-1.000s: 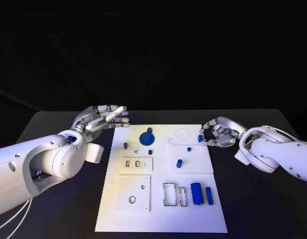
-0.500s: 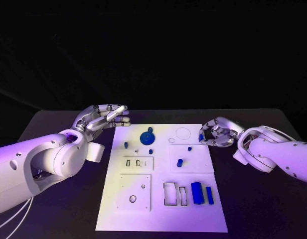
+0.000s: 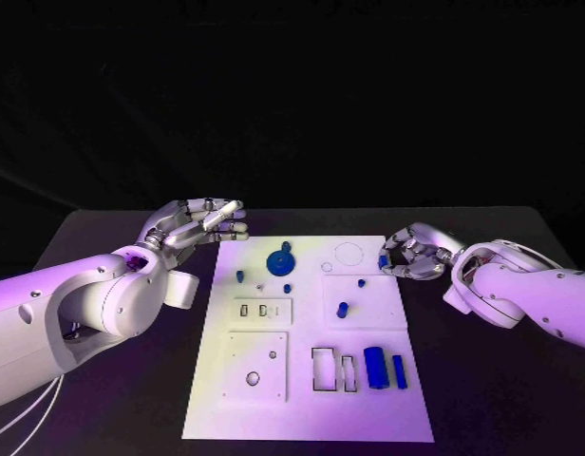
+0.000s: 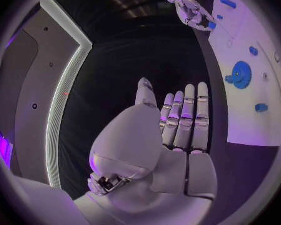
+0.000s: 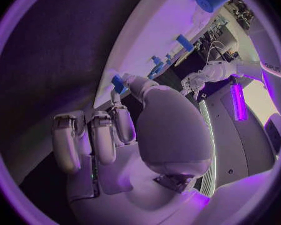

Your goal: Assemble the parts on the task board

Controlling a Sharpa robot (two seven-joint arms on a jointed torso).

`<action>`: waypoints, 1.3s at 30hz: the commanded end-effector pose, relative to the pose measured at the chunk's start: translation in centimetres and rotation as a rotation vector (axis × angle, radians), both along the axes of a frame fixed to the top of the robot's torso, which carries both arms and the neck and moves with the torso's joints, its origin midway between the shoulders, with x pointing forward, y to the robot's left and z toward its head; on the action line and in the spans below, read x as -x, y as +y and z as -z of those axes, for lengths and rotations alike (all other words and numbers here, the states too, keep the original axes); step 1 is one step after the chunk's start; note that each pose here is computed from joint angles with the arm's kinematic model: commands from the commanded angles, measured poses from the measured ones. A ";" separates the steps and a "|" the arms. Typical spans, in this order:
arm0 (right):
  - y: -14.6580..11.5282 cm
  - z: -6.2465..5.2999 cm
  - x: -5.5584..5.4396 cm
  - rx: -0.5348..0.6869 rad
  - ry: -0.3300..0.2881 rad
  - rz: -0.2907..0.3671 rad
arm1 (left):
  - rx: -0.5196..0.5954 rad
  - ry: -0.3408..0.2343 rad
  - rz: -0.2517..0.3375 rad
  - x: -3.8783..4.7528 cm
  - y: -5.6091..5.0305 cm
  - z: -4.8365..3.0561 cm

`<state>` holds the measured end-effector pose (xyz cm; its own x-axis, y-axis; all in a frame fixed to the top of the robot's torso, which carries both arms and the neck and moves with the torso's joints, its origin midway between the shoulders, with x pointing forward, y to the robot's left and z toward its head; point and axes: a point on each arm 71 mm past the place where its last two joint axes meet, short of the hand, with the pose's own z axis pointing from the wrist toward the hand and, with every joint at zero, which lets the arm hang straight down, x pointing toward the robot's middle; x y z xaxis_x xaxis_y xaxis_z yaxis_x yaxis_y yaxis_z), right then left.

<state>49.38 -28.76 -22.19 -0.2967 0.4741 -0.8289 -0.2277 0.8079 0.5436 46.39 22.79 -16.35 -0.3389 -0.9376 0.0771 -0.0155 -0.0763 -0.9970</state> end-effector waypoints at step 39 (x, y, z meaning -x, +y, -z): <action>9.4 -3.3 4.1 -0.031 -0.079 -0.028 | 0.005 0.003 0.013 -0.49 -0.1 0.19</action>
<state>45.36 -19.64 -19.01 -0.2807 0.5179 -0.8080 -0.3162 0.7450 0.5874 46.88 22.97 -16.59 -0.3307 -0.9409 0.0736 -0.0203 -0.0709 -0.9973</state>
